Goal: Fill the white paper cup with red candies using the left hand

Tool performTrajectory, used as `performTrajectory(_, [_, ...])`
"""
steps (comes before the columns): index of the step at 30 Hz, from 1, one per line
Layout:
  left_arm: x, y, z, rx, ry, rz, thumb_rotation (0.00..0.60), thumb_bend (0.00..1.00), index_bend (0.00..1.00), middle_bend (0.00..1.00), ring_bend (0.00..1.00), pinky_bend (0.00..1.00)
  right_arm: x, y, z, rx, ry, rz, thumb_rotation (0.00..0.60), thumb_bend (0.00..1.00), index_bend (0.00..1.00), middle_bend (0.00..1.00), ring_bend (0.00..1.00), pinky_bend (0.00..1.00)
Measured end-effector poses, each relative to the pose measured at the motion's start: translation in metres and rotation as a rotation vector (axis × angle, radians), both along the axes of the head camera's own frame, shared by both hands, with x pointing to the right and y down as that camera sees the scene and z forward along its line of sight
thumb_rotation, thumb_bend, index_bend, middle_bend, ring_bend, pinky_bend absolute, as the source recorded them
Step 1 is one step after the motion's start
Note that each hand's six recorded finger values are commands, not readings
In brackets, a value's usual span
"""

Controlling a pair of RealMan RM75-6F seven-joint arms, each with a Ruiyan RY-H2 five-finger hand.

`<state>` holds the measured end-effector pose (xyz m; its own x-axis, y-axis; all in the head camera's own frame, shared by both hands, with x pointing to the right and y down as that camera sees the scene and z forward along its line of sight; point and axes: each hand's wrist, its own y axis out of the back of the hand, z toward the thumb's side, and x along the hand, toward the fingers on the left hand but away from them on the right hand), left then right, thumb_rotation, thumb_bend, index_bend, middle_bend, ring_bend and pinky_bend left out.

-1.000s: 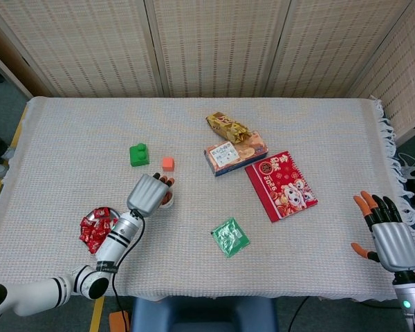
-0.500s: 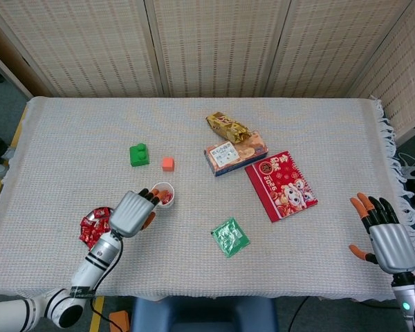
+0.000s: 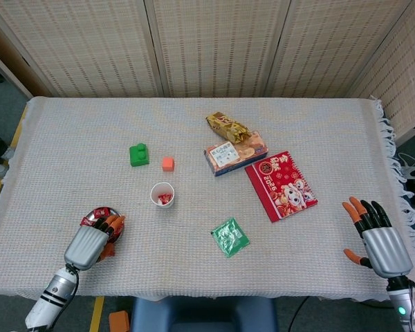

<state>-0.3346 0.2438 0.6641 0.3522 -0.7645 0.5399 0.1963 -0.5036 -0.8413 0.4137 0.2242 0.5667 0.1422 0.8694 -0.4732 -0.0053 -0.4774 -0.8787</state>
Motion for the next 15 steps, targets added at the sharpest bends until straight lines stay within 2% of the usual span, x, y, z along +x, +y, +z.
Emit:
performTrajectory(6, [-0.015, 0.018, 0.007, -0.029, -0.01, -0.033, 0.6, 0.38, 0.12, 0.16, 0.24, 0.91, 0.001, 0.0, 0.002, -0.005, 0.006, 0.001, 0.6, 0.06, 0.0, 0.0, 0.0, 0.0])
performTrajectory(12, [-0.021, 0.033, 0.006, -0.021, -0.019, -0.029, 0.6, 0.38, 0.15, 0.17, 0.26, 0.91, -0.001, 0.001, 0.002, -0.009, 0.005, -0.004, 0.6, 0.06, 0.0, 0.0, 0.0, 0.0])
performTrajectory(15, [-0.023, 0.032, 0.008, -0.019, -0.024, -0.028, 0.6, 0.38, 0.15, 0.17, 0.25, 0.91, -0.002, 0.002, 0.003, -0.013, 0.004, -0.01, 0.6, 0.06, 0.0, 0.0, 0.0, 0.0])
